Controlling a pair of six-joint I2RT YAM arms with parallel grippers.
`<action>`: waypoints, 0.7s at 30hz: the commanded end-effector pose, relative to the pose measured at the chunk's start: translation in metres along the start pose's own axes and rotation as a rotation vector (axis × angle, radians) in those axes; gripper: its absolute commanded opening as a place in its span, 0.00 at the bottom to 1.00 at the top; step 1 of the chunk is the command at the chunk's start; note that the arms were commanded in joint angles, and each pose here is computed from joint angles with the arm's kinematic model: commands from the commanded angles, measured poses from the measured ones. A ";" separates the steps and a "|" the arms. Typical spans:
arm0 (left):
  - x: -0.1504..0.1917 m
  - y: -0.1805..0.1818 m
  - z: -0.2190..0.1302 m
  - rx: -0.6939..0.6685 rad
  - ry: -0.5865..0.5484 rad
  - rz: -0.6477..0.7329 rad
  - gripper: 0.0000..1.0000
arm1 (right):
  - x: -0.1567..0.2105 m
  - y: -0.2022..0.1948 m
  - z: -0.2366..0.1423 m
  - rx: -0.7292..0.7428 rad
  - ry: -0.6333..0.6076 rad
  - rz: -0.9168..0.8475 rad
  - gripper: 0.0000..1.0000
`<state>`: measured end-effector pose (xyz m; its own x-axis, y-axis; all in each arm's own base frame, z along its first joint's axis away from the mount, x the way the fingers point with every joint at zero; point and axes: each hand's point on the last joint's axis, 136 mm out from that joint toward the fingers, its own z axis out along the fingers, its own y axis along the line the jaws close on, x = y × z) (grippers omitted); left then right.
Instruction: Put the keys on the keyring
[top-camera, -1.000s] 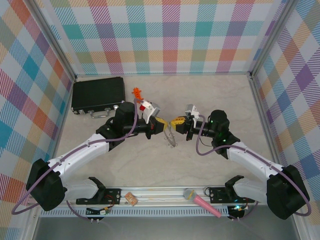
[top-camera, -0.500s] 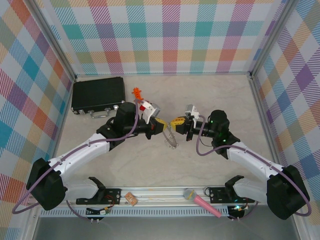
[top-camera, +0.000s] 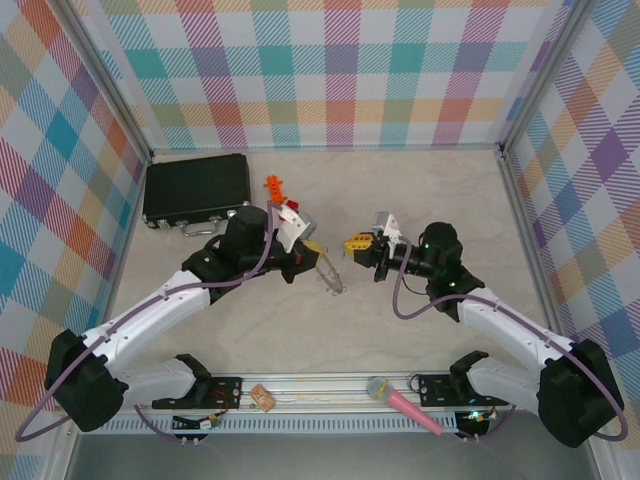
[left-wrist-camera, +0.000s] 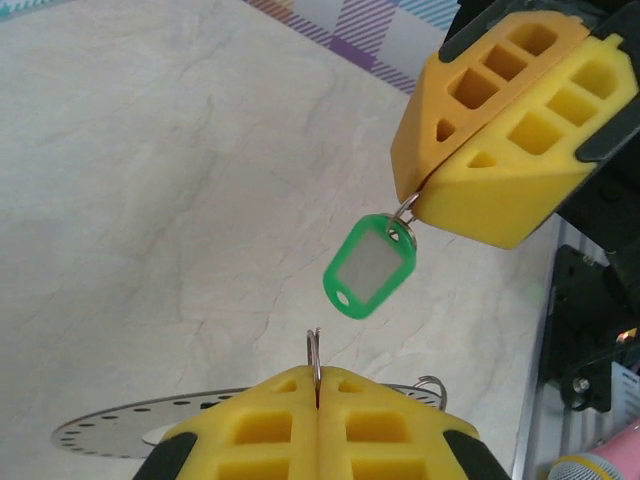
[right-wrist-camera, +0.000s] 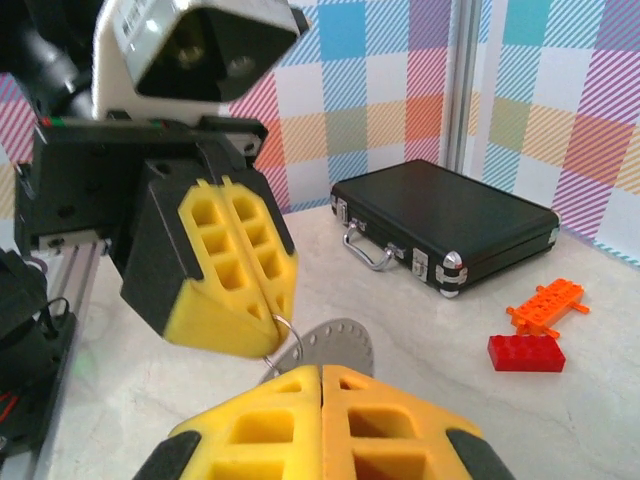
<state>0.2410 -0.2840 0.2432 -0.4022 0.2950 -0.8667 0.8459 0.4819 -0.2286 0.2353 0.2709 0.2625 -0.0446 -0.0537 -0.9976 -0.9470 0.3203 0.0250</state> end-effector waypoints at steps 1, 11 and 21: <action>-0.003 -0.006 -0.017 -0.035 0.035 0.119 0.00 | 0.005 0.006 0.005 0.003 0.003 -0.129 0.00; 0.017 -0.015 -0.034 -0.014 0.115 0.317 0.00 | 0.015 0.030 0.032 -0.013 0.046 -0.317 0.00; 0.023 -0.021 -0.037 0.009 0.125 0.338 0.00 | 0.013 0.040 0.043 -0.015 0.040 -0.397 0.00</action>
<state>0.2113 -0.2550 0.2419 -0.1750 0.5232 -0.8340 0.9246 0.3784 0.0434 0.2071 0.3188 0.2268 0.2356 -0.2364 -0.9427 -0.9247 0.2440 -0.2923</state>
